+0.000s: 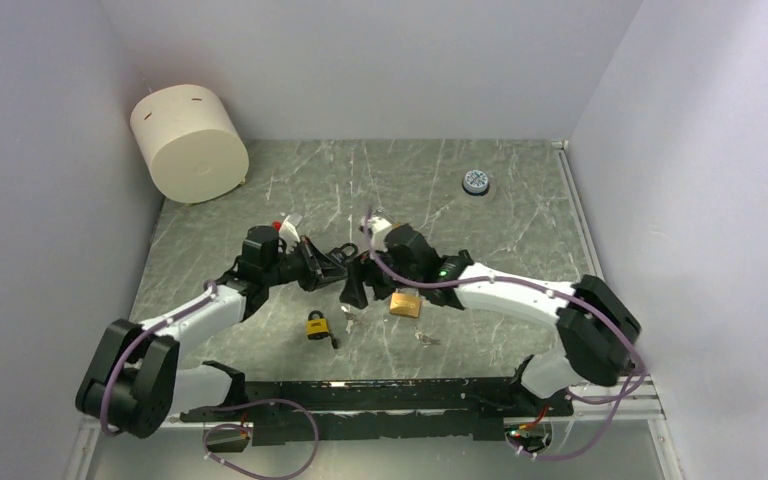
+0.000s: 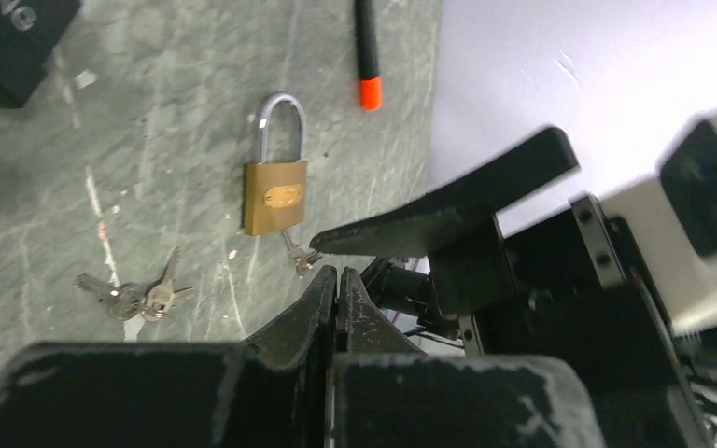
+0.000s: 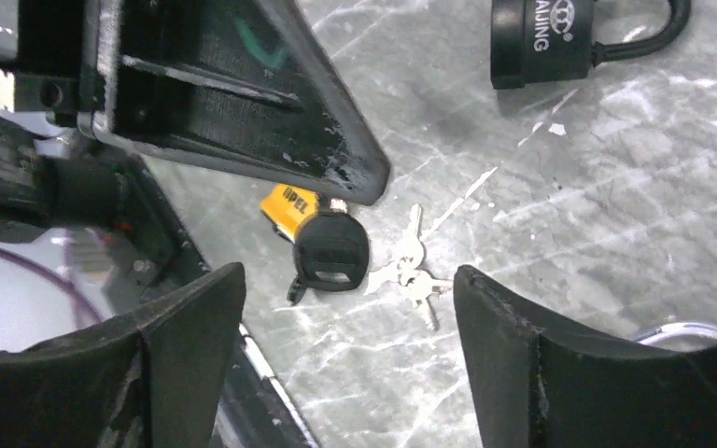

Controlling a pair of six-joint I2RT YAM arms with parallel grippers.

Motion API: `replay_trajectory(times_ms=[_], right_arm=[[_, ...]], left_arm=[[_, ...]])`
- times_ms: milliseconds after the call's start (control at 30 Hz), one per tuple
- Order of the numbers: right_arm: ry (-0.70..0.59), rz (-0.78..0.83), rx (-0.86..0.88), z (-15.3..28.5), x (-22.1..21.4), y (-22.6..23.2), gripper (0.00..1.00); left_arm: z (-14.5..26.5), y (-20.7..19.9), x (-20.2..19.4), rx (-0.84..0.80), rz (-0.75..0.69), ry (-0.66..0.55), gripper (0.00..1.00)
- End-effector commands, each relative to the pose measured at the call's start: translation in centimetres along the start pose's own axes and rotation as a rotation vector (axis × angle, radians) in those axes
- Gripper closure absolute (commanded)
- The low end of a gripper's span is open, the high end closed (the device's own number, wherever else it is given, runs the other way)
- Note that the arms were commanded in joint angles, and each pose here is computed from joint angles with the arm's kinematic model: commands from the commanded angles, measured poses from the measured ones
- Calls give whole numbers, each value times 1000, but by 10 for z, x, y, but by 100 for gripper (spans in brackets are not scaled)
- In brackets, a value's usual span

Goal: Unlock with the key

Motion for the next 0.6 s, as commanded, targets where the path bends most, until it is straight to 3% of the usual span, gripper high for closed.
replay_trajectory(times_ms=[0,233,400,567], right_arm=[[-277,-152,168,42,34,7,13],[-427,-258,448,86,50,16,18],[-453,-270,543,99,57,28,33],[-521,-225,637,115,64,38,50]], left_arm=[[16,-38,3,-137,-164,-18,97],[41,-90,0,-381,-301,19,97],[56,-116,-3,-540,-361,23,97],[60,-121,-4,-598,-352,9,97]])
Point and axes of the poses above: each gripper's point midway between its finger pads, its own z axis back along the fingers, its own y axis along the line the jaws close on, x = y × z, the point moved 10 cm from there along z, back along the fingers, and after that the axes turned 2 degrees about z, right-handed, at the moved point
